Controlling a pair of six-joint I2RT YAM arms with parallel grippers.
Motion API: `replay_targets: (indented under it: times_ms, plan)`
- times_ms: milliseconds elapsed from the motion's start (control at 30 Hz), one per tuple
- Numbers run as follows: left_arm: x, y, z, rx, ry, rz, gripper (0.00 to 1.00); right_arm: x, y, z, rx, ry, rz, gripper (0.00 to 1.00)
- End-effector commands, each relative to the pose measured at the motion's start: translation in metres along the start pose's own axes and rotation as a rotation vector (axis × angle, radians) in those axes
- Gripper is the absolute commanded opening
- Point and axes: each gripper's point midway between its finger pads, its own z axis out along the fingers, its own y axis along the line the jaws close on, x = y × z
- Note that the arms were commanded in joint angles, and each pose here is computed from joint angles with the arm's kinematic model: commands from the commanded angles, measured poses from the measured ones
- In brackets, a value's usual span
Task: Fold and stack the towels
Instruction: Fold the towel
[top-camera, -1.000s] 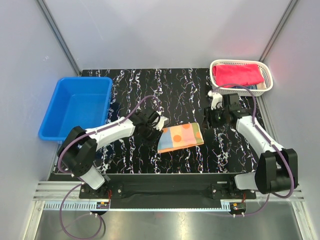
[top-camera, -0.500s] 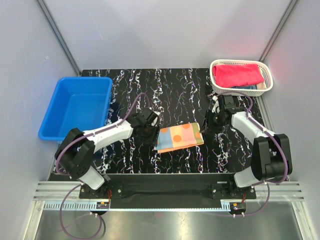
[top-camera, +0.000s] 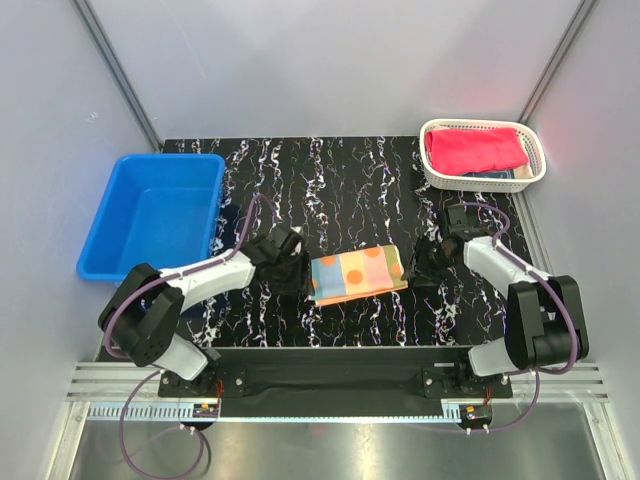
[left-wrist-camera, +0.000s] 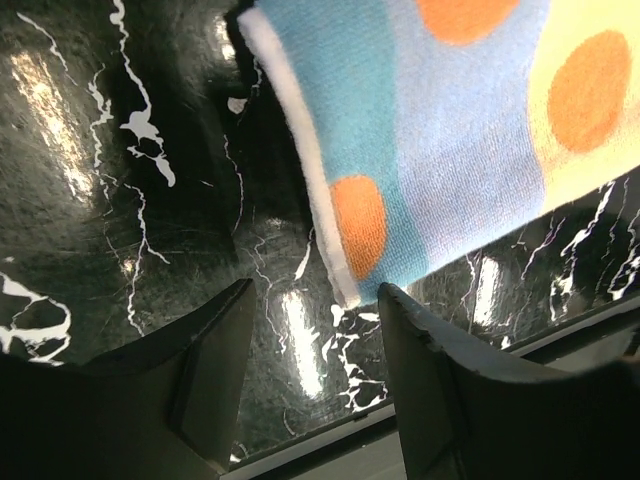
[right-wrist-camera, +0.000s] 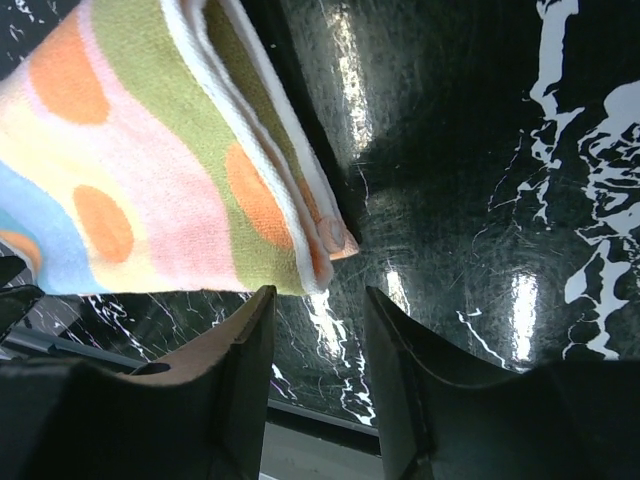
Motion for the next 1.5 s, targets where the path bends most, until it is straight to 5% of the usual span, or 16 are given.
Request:
replay_targets:
  times_ms: [0, 300, 567, 833, 1200, 1467]
  plan:
    - [-0.018, -0.017, -0.005, 0.122, -0.062, -0.074, 0.57, -0.008, 0.008, 0.001, -0.033, -0.060, 0.031, 0.47]
    - [-0.017, -0.014, 0.002, 0.166, -0.080, -0.148, 0.57, -0.007, 0.004, 0.017, -0.050, -0.089, 0.083, 0.44]
    - [-0.021, -0.019, 0.004, 0.185, -0.088, -0.174, 0.55, -0.010, 0.002, 0.017, -0.042, -0.116, 0.086, 0.27]
    - [-0.019, -0.018, 0.006, 0.169, -0.059, -0.203, 0.35, -0.013, 0.007, 0.010, -0.058, -0.135, 0.087, 0.16]
    - [-0.010, -0.023, 0.008, 0.213, -0.030, -0.253, 0.44, -0.012, 0.010, 0.012, -0.080, -0.128, 0.101, 0.11]
    - [-0.017, -0.032, 0.004, 0.230, -0.035, -0.254, 0.13, -0.016, 0.015, 0.005, -0.086, -0.139, 0.092, 0.08]
